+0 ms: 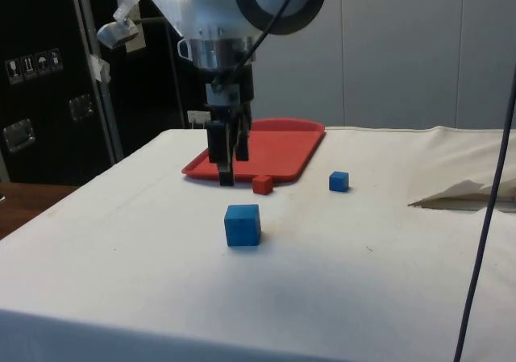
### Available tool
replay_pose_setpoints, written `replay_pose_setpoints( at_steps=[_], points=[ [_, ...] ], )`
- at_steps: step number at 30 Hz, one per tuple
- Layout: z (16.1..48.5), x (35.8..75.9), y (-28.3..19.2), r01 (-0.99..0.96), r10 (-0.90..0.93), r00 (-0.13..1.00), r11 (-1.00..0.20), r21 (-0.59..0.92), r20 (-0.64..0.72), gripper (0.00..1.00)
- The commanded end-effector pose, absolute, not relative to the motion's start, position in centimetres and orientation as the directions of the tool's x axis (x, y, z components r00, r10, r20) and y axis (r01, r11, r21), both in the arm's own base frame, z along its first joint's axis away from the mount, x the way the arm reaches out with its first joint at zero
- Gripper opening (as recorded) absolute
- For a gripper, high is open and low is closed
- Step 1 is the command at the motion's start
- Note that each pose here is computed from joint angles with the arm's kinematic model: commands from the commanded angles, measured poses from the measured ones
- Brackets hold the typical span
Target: Pick up the largest block and place it onto the tray.
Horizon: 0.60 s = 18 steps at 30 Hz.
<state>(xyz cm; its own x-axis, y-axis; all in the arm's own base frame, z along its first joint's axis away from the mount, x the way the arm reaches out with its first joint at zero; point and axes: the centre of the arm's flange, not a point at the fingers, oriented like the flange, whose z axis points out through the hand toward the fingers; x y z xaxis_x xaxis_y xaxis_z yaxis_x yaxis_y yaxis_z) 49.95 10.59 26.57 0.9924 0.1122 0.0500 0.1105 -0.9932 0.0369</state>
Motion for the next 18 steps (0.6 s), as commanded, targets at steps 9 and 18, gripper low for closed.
replay_pose_setpoints(
  at_steps=[9,18],
  points=[
    [24.2,49.9,11.4,0.156,0.158,0.985,-0.987,0.035,0.07,1.0],
    [22.8,49.9,11.4,0.165,0.168,0.984,-0.985,0.054,0.064,1.0]
  ],
)
